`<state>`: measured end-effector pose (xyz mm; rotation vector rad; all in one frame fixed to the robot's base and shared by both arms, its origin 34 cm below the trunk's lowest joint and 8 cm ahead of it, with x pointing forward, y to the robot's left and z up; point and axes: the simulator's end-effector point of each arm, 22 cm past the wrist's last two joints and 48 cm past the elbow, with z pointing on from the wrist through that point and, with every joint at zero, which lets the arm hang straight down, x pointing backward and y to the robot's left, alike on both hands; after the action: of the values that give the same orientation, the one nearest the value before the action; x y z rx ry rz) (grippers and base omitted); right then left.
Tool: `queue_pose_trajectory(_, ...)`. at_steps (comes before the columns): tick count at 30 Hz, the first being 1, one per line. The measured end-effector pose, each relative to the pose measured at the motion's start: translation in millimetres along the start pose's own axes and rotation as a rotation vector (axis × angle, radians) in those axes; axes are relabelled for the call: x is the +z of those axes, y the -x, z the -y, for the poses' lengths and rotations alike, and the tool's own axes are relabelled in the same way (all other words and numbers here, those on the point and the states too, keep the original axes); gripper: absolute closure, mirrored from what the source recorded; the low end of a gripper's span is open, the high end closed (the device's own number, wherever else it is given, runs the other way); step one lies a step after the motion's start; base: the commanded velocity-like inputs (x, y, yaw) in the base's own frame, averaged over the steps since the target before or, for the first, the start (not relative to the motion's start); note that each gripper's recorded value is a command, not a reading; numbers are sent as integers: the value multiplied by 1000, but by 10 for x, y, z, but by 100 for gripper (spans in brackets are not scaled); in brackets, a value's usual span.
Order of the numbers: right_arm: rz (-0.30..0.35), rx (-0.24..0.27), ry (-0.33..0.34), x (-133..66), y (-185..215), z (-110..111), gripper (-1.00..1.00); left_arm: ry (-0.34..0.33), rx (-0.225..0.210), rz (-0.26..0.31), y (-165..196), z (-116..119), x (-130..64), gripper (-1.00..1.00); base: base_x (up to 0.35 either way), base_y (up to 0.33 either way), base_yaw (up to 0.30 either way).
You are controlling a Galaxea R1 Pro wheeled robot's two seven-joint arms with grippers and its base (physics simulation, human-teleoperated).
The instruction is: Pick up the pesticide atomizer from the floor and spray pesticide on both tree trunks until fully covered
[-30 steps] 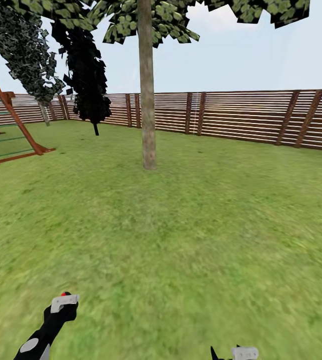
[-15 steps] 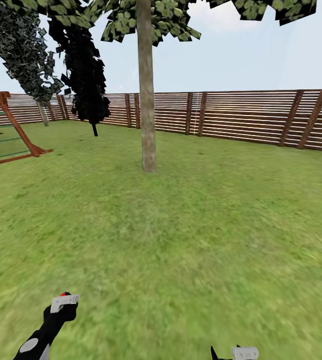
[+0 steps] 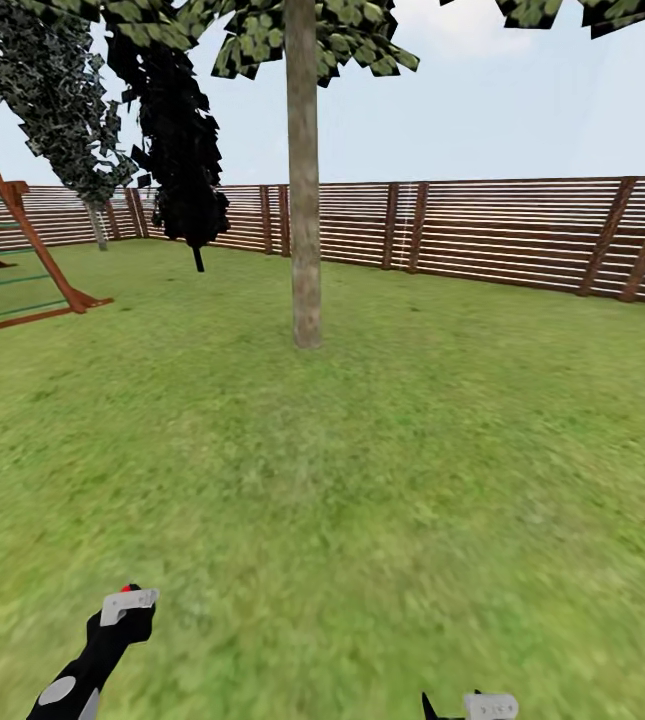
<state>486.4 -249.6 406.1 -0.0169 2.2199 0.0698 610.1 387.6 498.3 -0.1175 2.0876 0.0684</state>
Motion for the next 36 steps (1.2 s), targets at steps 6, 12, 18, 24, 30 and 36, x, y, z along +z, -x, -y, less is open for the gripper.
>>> queue_pose_trajectory(6, -4, 0, 0, 0, -20, 0, -100, 0, 1, -4, -22, -2, 3, 100, 337, 0, 0)
queue_pose_trajectory(12, -6, 0, 0, -1, -29, 0, -100, 1, 0, -6, -32, -4, 4, 100, 337, 0, 0)
queue_pose_trajectory(18, -6, 0, 0, -1, -29, 0, -100, 1, 0, -6, -33, -4, 4, 100, 337, 0, 0)
queue_pose_trajectory(24, -6, 0, 0, -1, -29, 0, -100, 1, 0, -6, -33, -4, 4, 100, 337, 0, 0)
queue_pose_trajectory(30, -6, 0, 0, -1, -29, 0, -100, 0, 1, -6, -33, -2, 4, 100, 337, 0, 0)
queue_pose_trajectory(36, -6, 0, 0, -1, -29, 0, -100, 1, 1, -6, -33, -3, 4, 100, 337, 0, 0)
